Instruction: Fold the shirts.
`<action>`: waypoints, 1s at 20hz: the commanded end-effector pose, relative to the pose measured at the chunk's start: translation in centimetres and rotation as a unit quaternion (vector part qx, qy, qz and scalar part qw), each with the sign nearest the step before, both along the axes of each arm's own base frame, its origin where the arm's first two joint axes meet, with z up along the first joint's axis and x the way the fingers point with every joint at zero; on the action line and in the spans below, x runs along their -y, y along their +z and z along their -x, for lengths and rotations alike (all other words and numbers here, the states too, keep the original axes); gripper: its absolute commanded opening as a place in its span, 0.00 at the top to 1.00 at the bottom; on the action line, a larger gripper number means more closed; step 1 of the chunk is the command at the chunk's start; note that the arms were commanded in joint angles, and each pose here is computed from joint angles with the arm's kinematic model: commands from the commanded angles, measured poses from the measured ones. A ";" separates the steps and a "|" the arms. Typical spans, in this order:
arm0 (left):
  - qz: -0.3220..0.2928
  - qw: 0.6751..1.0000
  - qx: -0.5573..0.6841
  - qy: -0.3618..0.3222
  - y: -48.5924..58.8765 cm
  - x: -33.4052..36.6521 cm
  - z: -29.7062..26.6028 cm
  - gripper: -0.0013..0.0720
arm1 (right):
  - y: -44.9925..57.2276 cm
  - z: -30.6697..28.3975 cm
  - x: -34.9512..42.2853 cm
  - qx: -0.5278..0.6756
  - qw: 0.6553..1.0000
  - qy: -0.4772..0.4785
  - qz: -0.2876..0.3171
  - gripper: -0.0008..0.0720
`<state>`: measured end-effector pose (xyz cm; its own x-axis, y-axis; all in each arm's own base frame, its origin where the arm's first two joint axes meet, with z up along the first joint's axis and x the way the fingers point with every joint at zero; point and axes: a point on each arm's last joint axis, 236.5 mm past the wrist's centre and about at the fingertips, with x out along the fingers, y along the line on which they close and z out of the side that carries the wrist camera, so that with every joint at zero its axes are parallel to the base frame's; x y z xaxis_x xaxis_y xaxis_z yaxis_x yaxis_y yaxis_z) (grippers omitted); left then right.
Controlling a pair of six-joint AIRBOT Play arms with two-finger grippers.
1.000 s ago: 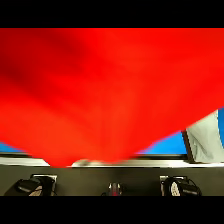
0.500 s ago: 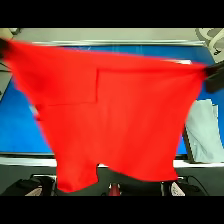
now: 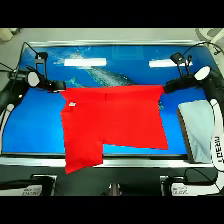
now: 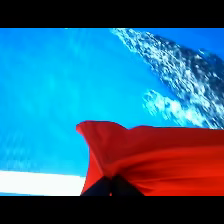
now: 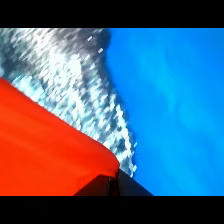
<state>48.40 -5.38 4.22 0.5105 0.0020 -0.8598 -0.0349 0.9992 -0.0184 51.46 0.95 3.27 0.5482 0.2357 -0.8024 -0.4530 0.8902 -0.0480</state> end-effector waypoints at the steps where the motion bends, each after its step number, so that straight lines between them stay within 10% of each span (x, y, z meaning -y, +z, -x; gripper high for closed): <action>1: 0.016 0.999 0.022 0.017 -1.8 -0.6 -3.9 0.95 | 0.8 -5.6 1.9 0.106 0.992 -0.060 0.009 0.97; 8: 0.097 0.993 0.054 0.047 -1.7 0.2 -9.5 0.95 | 1.0 -6.9 2.4 0.127 0.986 -0.103 -0.018 0.97; 20: 0.016 0.973 -0.217 -0.076 -6.6 0.7 4.1 0.95 | -6.6 6.1 0.7 -0.172 0.985 0.010 0.028 0.97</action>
